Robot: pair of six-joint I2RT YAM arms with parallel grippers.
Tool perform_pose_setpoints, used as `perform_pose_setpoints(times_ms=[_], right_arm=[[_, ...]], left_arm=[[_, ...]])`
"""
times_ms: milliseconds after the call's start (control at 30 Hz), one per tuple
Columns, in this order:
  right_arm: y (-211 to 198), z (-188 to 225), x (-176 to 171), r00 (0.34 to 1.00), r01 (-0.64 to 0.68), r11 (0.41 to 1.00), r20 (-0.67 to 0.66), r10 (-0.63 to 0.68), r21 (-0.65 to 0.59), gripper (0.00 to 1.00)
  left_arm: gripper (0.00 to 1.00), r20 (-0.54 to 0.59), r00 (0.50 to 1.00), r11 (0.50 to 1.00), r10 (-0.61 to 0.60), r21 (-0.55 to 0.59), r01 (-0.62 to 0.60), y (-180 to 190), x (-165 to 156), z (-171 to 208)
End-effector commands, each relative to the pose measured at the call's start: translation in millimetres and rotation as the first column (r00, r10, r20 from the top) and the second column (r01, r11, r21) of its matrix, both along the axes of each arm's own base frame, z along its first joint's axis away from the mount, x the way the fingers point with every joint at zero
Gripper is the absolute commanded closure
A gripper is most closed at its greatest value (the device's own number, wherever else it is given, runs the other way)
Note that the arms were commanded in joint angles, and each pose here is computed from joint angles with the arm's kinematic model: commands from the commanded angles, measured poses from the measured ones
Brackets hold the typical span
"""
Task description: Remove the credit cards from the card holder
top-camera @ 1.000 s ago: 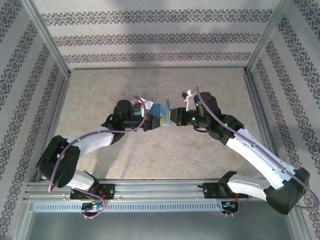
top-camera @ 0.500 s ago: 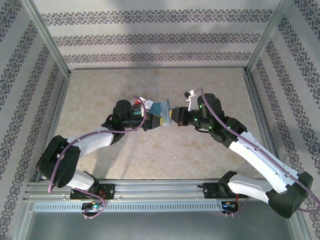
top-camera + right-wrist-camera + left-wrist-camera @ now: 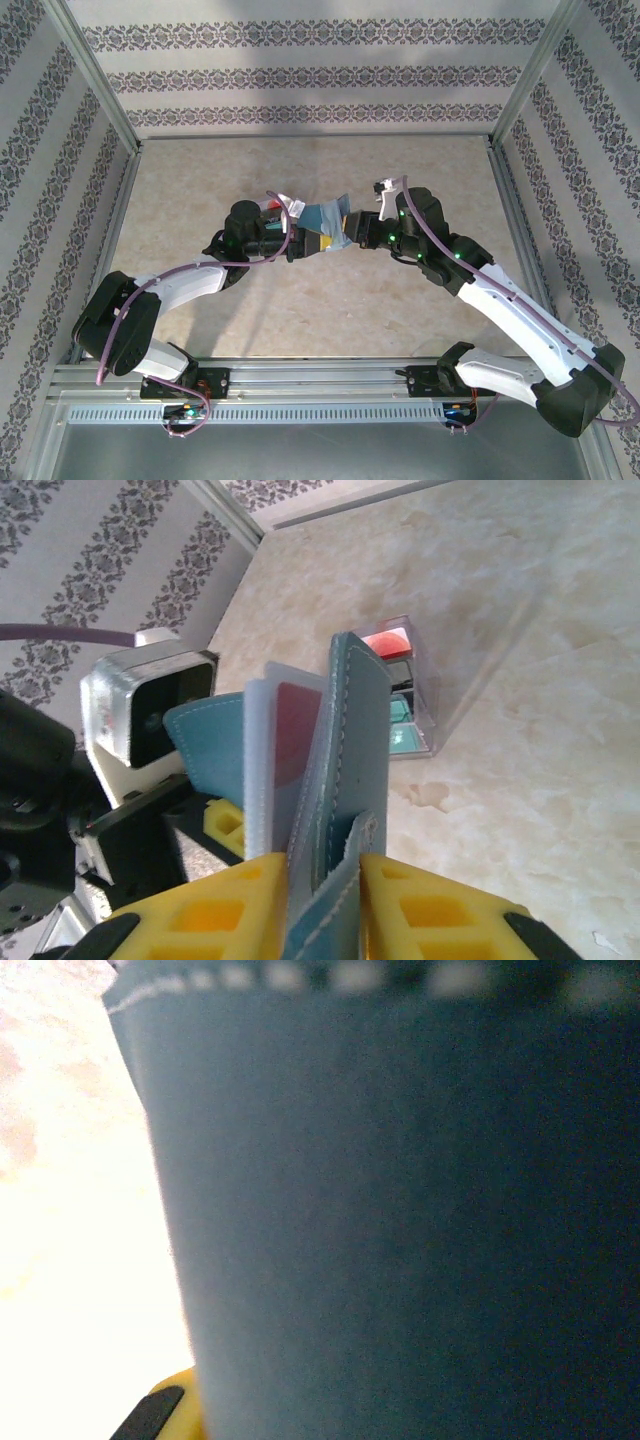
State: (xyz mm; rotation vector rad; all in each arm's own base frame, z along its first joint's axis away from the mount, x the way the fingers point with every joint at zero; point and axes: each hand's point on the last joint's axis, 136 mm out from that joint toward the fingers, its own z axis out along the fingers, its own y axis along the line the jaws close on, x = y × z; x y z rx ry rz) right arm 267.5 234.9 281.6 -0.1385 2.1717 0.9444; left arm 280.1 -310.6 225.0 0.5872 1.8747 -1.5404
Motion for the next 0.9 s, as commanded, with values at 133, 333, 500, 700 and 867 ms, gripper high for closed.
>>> perform_pose_setpoints(times_ms=[133,333,500,700,867], right_arm=[[-5,2,5,0.999,0.020,1.000,0.040,-0.020,0.012,0.83],[-6,2,5,0.999,0.027,1.000,0.039,-0.027,0.012,1.00],[-8,0,5,0.999,0.038,0.999,0.031,-0.038,0.002,1.00],[-6,0,6,0.999,0.035,0.999,0.032,-0.035,0.002,1.00],[-6,-2,6,0.999,0.039,0.999,0.030,-0.039,-0.004,1.00]], left_arm=[[0.94,0.106,0.993,0.995,-0.060,-0.073,0.068,-5,-15,32],[0.48,0.088,0.995,0.996,-0.050,-0.071,0.057,-4,-13,31],[0.33,0.084,0.995,0.996,-0.053,-0.074,0.059,-4,-15,31],[0.17,0.091,0.994,0.993,-0.060,-0.094,0.068,-4,-15,37],[0.08,0.096,0.993,0.990,-0.064,-0.115,0.075,-5,-16,41]])
